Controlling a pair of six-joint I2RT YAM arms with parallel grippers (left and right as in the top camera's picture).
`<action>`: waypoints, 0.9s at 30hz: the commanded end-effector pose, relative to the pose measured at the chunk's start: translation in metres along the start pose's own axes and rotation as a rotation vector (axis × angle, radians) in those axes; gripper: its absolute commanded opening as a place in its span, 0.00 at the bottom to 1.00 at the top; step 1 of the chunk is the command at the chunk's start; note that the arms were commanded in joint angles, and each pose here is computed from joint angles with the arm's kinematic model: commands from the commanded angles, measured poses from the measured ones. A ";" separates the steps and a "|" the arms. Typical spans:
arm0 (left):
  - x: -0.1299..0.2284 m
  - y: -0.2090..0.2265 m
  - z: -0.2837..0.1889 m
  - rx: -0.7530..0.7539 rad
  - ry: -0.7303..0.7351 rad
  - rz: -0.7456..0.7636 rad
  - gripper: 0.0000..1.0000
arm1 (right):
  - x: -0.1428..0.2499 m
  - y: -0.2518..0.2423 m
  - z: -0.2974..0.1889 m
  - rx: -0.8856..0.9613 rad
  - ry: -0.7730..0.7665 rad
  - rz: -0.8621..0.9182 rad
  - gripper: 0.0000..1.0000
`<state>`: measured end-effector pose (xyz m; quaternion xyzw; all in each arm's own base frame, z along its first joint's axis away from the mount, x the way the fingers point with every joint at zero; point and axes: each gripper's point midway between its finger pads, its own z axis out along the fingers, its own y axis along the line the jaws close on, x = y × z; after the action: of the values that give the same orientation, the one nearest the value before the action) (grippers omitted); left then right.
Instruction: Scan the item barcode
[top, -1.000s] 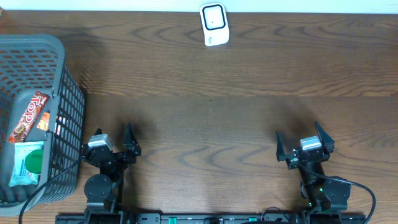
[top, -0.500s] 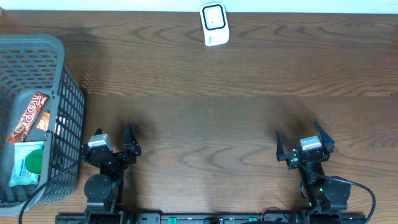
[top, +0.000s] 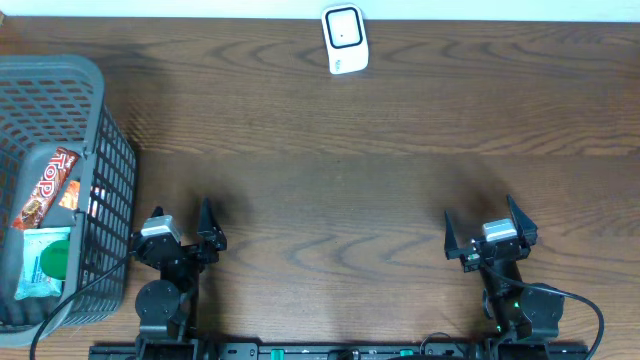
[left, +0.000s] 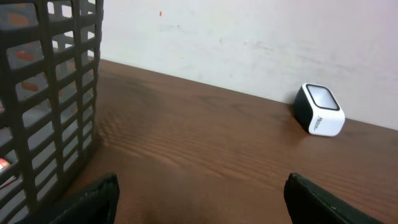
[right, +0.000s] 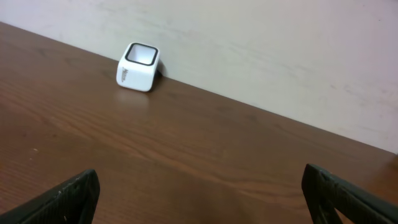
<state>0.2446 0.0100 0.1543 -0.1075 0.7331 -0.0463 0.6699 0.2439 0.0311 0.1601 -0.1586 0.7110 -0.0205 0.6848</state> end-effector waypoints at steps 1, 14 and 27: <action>0.015 0.010 0.001 -0.043 0.045 0.016 0.85 | 0.001 0.000 0.000 0.003 0.003 0.007 0.99; 0.010 0.003 0.001 -0.033 0.138 0.025 0.85 | 0.001 0.000 0.000 0.002 0.004 0.007 0.99; -0.045 -0.020 -0.002 0.043 0.072 0.013 0.85 | 0.001 0.000 0.000 0.002 0.004 0.007 0.99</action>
<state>0.2483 0.0030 0.1909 -0.0955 0.7617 -0.0560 0.6384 0.2439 0.0311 0.1601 -0.1586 0.7110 -0.0205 0.6848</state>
